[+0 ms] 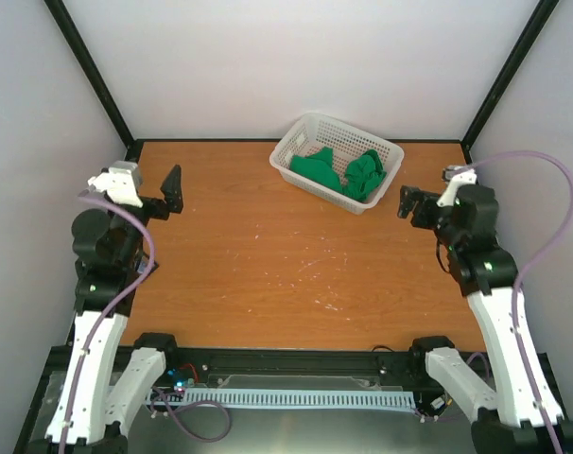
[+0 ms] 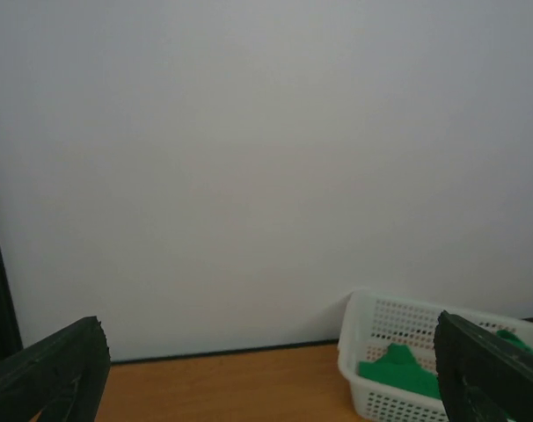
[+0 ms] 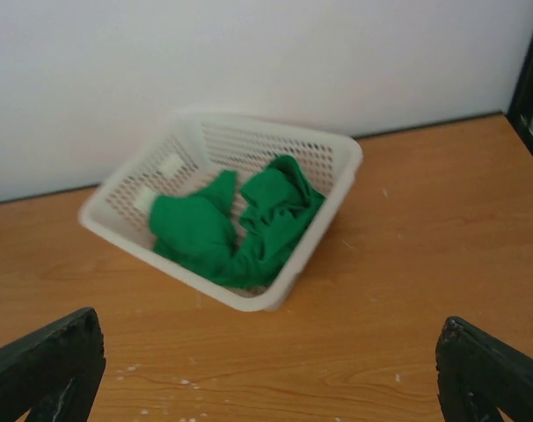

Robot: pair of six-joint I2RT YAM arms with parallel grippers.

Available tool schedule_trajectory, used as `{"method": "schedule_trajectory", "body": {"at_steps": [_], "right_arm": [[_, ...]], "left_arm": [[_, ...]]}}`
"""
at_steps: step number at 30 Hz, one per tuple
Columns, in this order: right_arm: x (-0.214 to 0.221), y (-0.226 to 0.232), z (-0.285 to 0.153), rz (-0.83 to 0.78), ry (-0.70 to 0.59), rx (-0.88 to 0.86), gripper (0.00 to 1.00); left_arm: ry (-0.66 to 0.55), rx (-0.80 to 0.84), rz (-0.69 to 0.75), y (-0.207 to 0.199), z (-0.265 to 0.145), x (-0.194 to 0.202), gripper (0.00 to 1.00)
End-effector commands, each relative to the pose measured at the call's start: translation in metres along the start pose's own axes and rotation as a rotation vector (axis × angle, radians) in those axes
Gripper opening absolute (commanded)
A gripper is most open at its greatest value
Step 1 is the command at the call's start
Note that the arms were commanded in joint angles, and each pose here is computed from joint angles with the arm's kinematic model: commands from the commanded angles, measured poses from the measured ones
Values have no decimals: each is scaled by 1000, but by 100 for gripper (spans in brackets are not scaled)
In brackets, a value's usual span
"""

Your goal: Pin the brooch onto the clothing

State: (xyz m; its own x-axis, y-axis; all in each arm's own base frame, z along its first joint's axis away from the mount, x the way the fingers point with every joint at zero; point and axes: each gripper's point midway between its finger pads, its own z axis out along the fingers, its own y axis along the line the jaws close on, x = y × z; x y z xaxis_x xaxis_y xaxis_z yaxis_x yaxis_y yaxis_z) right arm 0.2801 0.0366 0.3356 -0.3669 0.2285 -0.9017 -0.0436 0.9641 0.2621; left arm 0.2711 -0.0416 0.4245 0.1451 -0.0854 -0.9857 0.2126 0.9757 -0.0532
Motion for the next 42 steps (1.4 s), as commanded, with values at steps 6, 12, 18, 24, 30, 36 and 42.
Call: {"method": "schedule_trajectory", "body": {"at_steps": [6, 12, 18, 24, 30, 36, 42], "right_arm": [[33, -38, 113, -3, 184, 179, 100], [67, -41, 185, -30, 347, 150, 100], [75, -37, 253, -88, 414, 102, 100], [68, -20, 318, -202, 451, 76, 100], [85, -9, 363, -338, 534, 155, 100], [127, -7, 372, -394, 678, 168, 100], [168, -28, 363, -462, 858, 236, 100]], "left_arm": [[69, -73, -17, 32, 46, 24, 100], [111, -44, -22, 28, 61, 44, 100], [115, 18, -33, 11, 69, 51, 100], [102, 62, -30, -2, 72, 48, 100], [88, 79, -26, -7, 72, 45, 100], [81, 91, -27, -11, 72, 43, 100], [76, 102, -32, -14, 73, 42, 100]]}}
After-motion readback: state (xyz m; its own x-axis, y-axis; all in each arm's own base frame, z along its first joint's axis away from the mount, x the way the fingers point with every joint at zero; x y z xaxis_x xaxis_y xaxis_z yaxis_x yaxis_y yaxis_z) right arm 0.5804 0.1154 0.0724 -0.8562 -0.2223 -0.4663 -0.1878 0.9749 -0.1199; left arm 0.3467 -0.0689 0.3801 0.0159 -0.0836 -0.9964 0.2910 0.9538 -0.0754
